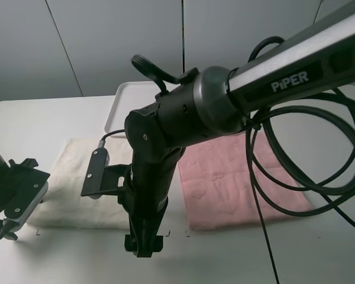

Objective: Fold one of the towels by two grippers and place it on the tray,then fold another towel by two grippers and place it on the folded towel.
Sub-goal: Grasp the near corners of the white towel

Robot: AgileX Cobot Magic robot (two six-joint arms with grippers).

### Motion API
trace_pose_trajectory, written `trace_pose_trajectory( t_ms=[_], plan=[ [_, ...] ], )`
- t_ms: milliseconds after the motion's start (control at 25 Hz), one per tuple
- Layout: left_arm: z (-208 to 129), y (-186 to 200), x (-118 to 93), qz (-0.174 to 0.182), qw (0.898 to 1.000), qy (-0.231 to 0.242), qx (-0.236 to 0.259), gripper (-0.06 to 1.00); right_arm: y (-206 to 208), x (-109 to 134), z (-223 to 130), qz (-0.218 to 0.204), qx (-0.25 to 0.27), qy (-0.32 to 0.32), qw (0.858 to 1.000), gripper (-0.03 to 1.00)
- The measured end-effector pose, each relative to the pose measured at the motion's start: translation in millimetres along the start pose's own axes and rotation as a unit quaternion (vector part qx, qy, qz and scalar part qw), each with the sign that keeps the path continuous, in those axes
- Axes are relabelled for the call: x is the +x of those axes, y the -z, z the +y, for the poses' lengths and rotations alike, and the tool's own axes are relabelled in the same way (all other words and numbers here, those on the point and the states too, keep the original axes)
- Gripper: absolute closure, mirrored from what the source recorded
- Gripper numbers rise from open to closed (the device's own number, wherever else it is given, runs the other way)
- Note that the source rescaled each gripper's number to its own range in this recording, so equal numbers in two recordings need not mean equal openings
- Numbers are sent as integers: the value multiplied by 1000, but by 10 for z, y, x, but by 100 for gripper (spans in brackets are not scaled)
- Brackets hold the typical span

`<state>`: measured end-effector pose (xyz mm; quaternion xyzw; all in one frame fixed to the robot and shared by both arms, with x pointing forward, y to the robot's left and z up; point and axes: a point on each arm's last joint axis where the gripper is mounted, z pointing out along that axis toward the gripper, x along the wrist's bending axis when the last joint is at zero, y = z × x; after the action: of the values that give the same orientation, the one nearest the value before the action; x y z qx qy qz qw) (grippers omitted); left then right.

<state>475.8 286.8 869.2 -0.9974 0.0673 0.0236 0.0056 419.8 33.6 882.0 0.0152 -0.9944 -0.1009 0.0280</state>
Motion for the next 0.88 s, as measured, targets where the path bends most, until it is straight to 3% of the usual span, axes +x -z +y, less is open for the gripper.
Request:
trace_pose_trajectory(
  t_ms=[360,640,880],
  plan=[
    [0,0,2,1,1000,0,0,-4,-154,43,63,-5,20,17,1000,-3],
    [0,0,2,1,1000,0,0,-4,-144,6,68,-22,24,15,999,6],
    [0,0,2,1,1000,0,0,-4,-167,6,62,-20,26,5,999,7]
  ],
)
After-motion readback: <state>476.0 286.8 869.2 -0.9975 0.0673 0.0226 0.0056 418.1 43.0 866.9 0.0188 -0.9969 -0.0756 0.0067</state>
